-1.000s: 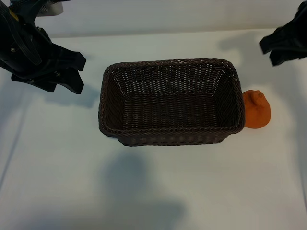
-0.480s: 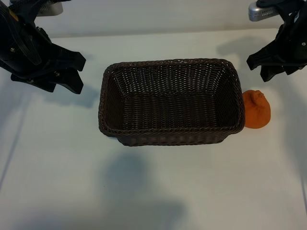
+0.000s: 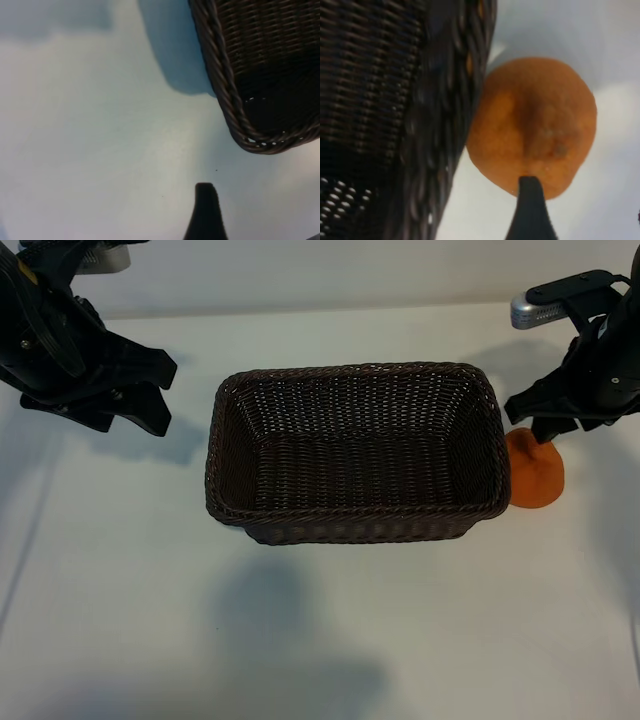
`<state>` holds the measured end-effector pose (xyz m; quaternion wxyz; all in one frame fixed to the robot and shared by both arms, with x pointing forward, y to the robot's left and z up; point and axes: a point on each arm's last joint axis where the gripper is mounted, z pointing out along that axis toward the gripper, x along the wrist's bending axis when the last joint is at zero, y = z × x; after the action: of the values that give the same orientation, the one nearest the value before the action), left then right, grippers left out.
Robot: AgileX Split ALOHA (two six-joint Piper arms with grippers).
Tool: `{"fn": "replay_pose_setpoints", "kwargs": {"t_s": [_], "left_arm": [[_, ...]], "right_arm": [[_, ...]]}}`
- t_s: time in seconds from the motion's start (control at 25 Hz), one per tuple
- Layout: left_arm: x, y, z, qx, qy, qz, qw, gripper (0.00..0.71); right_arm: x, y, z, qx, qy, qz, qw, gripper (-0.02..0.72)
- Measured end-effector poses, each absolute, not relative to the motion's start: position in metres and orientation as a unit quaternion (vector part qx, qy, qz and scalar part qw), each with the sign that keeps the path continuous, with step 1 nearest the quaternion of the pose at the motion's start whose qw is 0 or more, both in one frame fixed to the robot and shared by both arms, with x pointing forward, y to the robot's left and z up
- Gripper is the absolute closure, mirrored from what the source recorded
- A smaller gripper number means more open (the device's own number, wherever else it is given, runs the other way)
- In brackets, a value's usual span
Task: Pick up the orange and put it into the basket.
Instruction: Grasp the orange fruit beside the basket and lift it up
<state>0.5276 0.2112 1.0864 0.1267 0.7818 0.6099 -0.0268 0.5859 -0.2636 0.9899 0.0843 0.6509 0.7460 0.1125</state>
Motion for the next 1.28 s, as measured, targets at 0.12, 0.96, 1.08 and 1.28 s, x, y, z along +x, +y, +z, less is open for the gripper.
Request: {"fn": "replay_pose_setpoints", "kwargs": {"t_s": [0.12,0.96,1.08,1.28], "left_arm": [[0.528,0.211,1.086,0.782,0.610,-0.027,0.126,0.137],[0.528,0.212,1.086,0.783,0.609,-0.024,0.125,0.137],[0.528,0.212,1.086,0.783,0.608,-0.023,0.124,0.137],[0.528,0.212,1.086,0.783,0.608,-0.023,0.124,0.137]], "right_arm": [[0.587,-0.263,0.989,0.652,0.743,0.120,0.087,0.214],[0.603,-0.261,0.931,0.661,0.744,0.087,0.051,0.302],[0.603,-0.261,0.931,0.660,0.744,0.085,0.051,0.547],[0.601,-0.263,0.940,0.654,0.749,0.080,0.062,0.612]]}}
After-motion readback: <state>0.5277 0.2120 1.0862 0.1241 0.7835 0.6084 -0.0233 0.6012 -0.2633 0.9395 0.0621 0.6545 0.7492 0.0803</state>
